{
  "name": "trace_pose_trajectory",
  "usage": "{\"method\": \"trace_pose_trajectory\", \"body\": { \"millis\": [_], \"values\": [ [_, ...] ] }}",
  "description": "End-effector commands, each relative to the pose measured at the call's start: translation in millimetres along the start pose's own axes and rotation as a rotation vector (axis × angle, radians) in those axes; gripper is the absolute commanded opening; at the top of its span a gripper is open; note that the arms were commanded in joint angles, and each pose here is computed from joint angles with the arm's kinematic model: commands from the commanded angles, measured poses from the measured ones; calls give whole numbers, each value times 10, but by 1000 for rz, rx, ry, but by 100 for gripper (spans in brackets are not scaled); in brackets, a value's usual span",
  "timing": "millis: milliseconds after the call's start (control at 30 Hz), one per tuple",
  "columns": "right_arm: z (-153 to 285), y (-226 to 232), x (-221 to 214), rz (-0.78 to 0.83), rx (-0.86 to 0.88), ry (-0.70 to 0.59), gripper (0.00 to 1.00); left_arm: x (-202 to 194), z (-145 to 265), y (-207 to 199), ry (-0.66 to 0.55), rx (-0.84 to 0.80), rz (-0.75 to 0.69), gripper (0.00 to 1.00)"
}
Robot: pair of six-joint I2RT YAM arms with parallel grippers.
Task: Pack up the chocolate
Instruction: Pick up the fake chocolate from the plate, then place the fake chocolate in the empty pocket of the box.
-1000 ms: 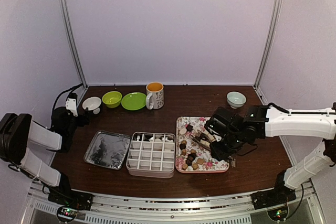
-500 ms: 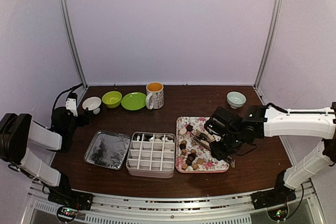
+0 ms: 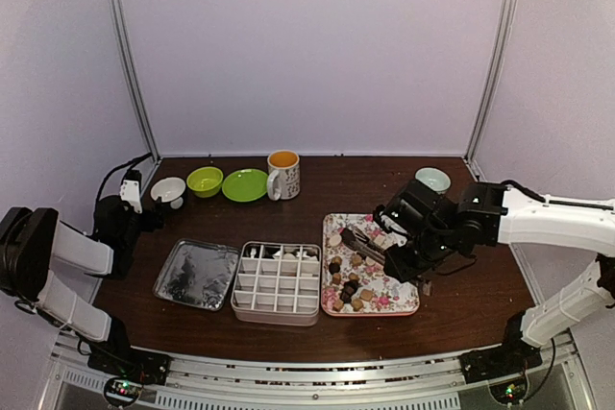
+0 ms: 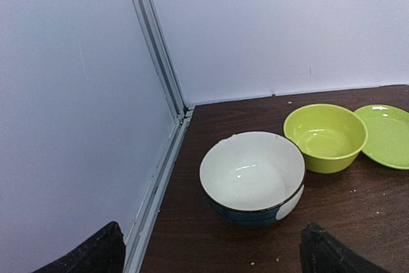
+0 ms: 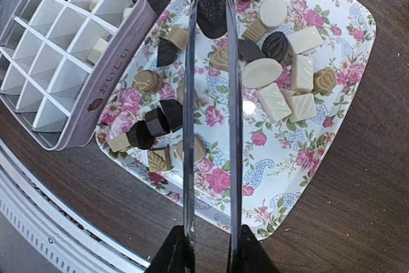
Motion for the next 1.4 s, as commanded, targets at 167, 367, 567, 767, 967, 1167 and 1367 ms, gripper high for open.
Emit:
{"method": "trace_pose_trajectory", "body": {
  "millis": [167,367,567,767,967,1167,1367],
  "values": [
    [322,392,276,56,281,-139,25,171,-34,45,-71,19,18,98],
    [398,678,378,89,407,-179,26,172,-34,45,-71,19,18,98],
    [339,882,443,110,436,-183,26,173,-34,45,-72,19,19,98],
    [248,1030,493,122,467,-184,26,172,-34,43,-71,19,18,98],
    [86,1208,475,150,473,-157,26,172,-34,44,-72,19,18,98],
    [-65,1226,457,169,425,-136,26,174,-34,44,-72,19,19,98],
    [-239,1216,479,187,351,-119,27,172,-34,44,-71,18,18,98]
  ]
}}
Point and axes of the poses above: each gripper's point midway between its finger pads, its own z axis back along the fingers, its own y axis along the line the jaws close on, x = y × z, the point moved 6 cm from there along z, back along the fingers, and after that the axes turned 2 degrees about z, right-handed, at the moved point
